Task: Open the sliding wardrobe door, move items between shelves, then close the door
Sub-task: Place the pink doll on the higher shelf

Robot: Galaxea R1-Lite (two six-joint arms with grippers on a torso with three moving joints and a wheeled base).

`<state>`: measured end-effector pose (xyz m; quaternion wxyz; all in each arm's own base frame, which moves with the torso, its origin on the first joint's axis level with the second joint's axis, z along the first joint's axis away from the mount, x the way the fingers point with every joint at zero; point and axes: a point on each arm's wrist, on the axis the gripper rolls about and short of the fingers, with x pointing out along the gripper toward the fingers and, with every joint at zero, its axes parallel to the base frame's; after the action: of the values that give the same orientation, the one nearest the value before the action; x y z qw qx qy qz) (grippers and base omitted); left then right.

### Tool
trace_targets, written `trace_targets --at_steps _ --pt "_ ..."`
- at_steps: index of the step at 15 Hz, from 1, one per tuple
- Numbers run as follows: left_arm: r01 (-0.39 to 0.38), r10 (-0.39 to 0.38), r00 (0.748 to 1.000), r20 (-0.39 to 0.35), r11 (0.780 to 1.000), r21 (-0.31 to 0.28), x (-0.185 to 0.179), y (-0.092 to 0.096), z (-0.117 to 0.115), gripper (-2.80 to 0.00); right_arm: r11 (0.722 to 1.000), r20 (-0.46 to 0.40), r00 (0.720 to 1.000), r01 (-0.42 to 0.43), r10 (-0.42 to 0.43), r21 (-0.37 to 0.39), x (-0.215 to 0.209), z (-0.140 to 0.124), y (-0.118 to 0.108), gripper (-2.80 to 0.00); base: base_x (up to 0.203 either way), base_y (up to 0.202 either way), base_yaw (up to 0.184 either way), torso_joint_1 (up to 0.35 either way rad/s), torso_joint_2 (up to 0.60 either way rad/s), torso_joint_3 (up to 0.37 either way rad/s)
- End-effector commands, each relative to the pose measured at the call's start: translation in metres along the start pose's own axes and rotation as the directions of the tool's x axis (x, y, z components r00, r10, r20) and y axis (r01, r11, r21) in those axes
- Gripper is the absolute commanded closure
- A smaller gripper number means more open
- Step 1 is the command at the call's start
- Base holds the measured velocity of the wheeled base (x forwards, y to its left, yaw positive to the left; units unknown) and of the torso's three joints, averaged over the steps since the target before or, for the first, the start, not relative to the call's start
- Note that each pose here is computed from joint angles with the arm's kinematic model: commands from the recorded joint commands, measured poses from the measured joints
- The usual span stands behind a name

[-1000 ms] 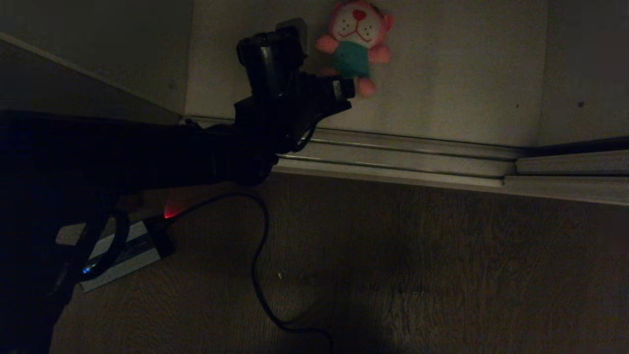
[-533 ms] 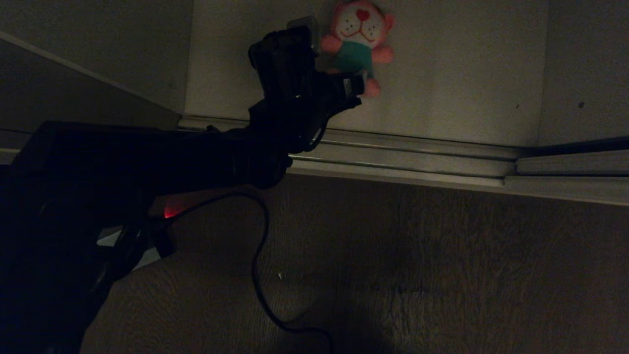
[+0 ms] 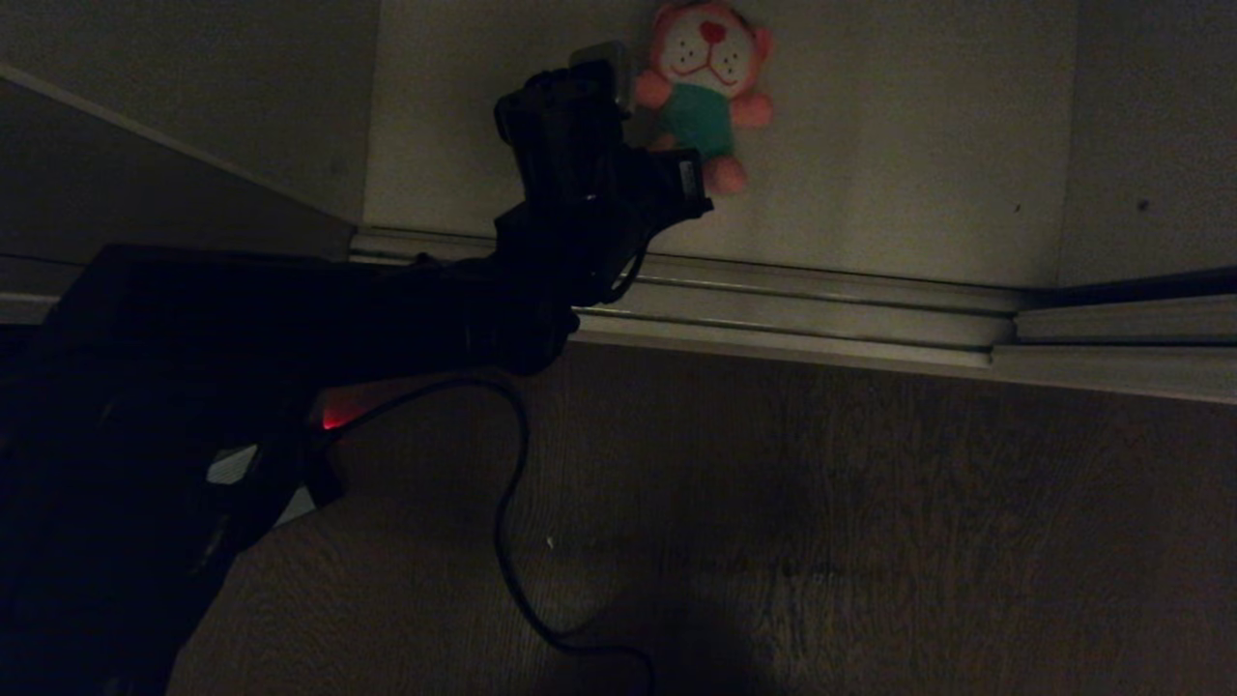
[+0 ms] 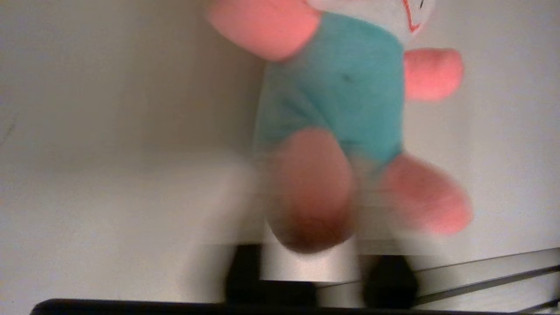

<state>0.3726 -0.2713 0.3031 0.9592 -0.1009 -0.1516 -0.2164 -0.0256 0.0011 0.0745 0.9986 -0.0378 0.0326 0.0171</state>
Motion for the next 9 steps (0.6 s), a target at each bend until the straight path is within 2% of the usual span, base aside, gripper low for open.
trace_targets --at_steps 1,5,9 --pt "0.002 -0.002 1.0 0.023 1.0 -0.016 -0.004 -0.002 0.015 0.0 1.0 0.002 1.0 0.0 0.0 -0.001 0.0 0.0 0.0 0.0 0.0 0.0 0.0 0.0 0.0 0.0" --pt "0.016 -0.017 1.0 -0.022 0.998 -0.053 -0.024 -0.008 0.038 0.0 1.0 0.002 1.0 0.0 0.0 -0.001 0.0 0.0 0.0 0.0 0.0 0.0 0.0 0.0 0.0 0.0" --pt "0.055 -0.062 0.991 -0.119 0.996 -0.064 -0.072 -0.017 0.069 0.0 1.0 0.003 1.0 0.0 0.0 -0.001 0.0 0.0 0.0 0.0 0.0 0.0 0.0 0.0 0.0 0.0"
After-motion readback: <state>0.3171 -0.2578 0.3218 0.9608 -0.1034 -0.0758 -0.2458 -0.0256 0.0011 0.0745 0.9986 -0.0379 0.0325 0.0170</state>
